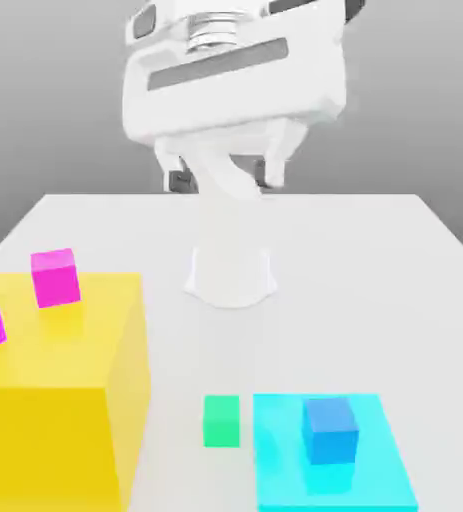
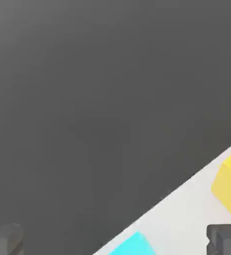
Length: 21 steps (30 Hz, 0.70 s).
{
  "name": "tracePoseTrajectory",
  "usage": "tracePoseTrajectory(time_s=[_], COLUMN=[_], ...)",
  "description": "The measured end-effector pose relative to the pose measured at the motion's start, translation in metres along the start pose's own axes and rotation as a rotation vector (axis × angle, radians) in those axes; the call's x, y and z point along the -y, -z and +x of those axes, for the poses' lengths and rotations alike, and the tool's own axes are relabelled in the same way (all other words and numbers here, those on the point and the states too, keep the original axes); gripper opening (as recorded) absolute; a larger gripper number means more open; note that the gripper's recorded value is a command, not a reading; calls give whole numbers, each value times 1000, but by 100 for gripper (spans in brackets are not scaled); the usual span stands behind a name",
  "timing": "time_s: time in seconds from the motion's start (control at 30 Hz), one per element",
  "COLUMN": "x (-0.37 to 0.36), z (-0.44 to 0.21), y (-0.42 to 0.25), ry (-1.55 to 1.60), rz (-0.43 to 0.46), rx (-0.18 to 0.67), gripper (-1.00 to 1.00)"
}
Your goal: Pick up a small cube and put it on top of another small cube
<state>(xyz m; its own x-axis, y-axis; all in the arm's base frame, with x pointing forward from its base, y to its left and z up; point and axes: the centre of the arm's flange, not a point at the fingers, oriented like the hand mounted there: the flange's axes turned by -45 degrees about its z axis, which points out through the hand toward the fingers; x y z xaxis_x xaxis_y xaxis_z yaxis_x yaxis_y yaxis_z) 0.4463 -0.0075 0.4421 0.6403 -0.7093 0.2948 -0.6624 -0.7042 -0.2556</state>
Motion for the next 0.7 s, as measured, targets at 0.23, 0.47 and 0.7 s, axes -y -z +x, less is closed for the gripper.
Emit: tracePoseTrajectory(time_s=[0.23,0.47,0.7], x=[-37,-86,-121], z=[-35,-84,-124], y=[-95,-171,-230], ry=[-305,-611,-769], rz=[-126,-277,-365], rx=[97,162,186], gripper=[0,0,0])
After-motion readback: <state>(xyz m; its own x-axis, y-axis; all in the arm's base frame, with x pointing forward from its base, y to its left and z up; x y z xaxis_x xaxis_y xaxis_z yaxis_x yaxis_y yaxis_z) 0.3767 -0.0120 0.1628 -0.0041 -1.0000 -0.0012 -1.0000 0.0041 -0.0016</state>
